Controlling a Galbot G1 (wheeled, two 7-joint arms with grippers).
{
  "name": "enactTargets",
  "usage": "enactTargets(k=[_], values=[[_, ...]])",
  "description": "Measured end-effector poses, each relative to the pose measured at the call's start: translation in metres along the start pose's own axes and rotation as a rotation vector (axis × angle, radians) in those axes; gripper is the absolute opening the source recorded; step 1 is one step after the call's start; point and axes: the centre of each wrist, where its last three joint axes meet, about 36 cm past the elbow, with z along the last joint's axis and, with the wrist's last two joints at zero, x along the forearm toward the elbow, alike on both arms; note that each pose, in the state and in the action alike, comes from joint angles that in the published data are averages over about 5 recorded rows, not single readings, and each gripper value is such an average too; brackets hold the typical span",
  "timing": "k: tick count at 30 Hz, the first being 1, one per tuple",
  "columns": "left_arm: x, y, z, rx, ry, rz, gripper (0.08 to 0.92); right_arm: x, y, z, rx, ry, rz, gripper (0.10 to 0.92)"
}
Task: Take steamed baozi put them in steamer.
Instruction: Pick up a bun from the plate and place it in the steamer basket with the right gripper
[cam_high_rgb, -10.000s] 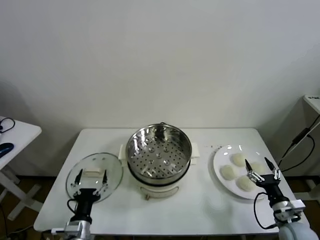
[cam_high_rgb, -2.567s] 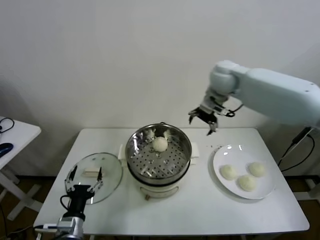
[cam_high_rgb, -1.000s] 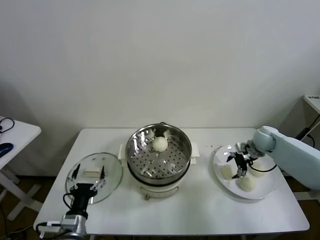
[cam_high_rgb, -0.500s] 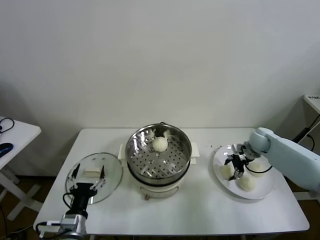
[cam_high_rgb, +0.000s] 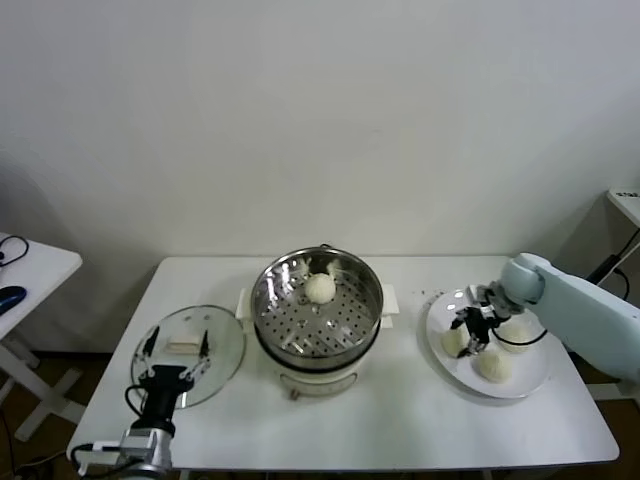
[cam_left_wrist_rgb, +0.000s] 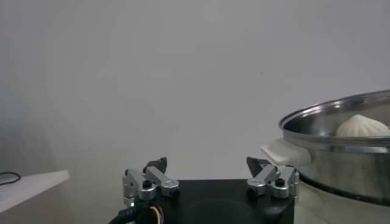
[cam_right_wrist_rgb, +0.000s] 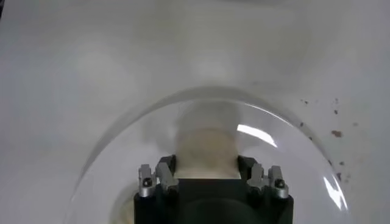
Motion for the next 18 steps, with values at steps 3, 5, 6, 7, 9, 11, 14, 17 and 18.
enactTargets(k=[3,5,6,7,9,11,14,17,18], values=[[0.000,0.000,-0.001,0.002,-0.003,-0.001,0.823,0.021,-0.009,-0.004,-0.006,-0.012,0.020,0.662],[0.001,-0.001,-0.002,0.003,-0.005,-0.001,0.823,0.039,-0.017,-0.008,-0.007,-0.024,0.034,0.663],[0.001,-0.001,-0.003,0.004,-0.006,0.000,0.823,0.049,-0.021,-0.012,-0.007,-0.032,0.041,0.664],[0.001,-0.001,-0.003,0.004,-0.007,0.001,0.823,0.059,-0.025,-0.017,-0.005,-0.041,0.048,0.665],[0.001,-0.002,-0.004,0.005,-0.008,0.004,0.823,0.080,-0.034,-0.028,0.000,-0.059,0.062,0.667],[0.001,-0.003,-0.005,0.005,-0.011,0.008,0.823,0.101,-0.042,-0.041,0.007,-0.081,0.076,0.667],[0.000,-0.005,-0.007,0.005,-0.017,0.014,0.823,0.133,-0.053,-0.065,0.019,-0.120,0.095,0.664],[-0.001,-0.007,-0.010,0.005,-0.024,0.021,0.823,0.162,-0.061,-0.093,0.034,-0.165,0.108,0.666],[-0.002,-0.008,-0.011,0.004,-0.027,0.023,0.823,0.170,-0.063,-0.103,0.039,-0.180,0.111,0.667]])
